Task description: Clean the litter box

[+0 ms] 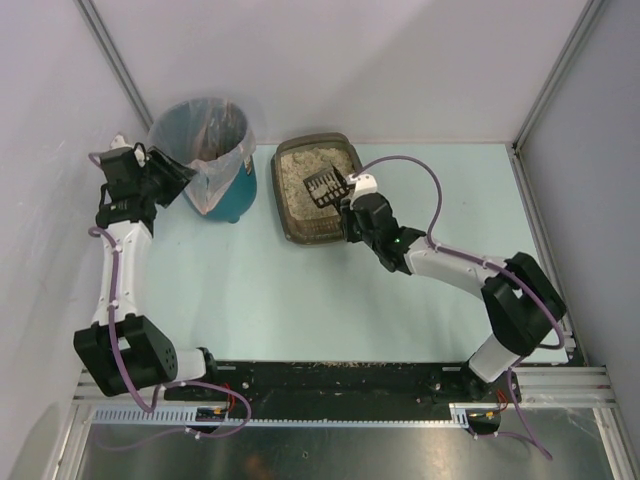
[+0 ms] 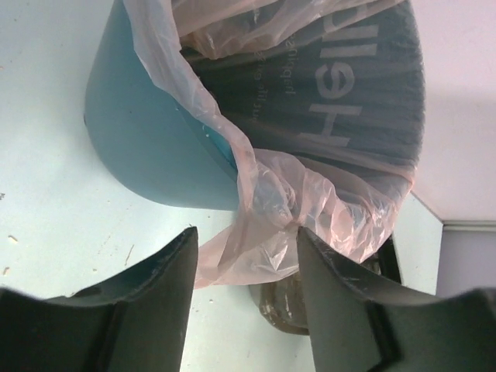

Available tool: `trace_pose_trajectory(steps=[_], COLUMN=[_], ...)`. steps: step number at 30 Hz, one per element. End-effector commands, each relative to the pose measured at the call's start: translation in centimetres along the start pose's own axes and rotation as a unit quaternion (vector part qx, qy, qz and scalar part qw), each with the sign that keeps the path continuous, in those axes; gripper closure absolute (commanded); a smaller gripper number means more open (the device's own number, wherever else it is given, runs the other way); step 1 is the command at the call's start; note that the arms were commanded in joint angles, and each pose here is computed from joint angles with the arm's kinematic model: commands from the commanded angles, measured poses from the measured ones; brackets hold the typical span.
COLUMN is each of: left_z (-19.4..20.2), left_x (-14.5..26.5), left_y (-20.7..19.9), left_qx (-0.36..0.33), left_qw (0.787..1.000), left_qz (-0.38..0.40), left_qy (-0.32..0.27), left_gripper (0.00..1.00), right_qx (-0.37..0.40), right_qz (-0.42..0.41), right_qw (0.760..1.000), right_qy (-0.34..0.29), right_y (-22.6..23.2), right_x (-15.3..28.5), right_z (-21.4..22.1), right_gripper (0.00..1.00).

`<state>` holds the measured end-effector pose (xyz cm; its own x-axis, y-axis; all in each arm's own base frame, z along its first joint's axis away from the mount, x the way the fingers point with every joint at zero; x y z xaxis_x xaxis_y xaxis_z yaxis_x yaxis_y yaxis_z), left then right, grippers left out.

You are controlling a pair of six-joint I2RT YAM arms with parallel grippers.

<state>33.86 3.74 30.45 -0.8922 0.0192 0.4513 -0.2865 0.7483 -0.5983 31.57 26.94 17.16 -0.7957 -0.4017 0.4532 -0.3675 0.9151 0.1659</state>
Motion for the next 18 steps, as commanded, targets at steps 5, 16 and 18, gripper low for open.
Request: trace_pose_trajectory(steps=[5, 16, 18], left_z=[-1.2, -4.2, -6.1], left_x=[3.0, 4.0, 2.8], left_y=[-0.8, 0.0, 0.0], left_qx=[-0.085, -0.118, -0.104], left_qw=[0.995, 0.986, 0.987], left_qz=[0.02, -0.066, -0.07], left_qy=[-0.049, -0.098, -0.099], left_gripper=[0.28, 0.13, 0.11], right_qx=[0.026, 0.003, 0.004], right_qz=[0.021, 0.021, 0.019], right_qw=[0.996, 0.993, 0.994], right_qy=[-0.086, -0.115, -0.108], right_y=[1.2, 0.9, 1.2], right_x=[3.2, 5.7, 5.5], right_z=[-5.8, -8.8, -8.4], right_gripper=[1.0, 1.0, 1.0])
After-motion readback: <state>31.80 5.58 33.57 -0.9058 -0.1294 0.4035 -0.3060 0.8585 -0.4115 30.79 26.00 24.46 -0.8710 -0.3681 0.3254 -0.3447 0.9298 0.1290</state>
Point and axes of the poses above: each gripper's point midway between its finger pads, its own x axis back along the fingers, its own y axis along the line the jaws close on, z = x × y, the point moved 7 cm from there along x, back along the fingers, and after that the axes turned 2 degrees about -x, right-handed, at the moved point
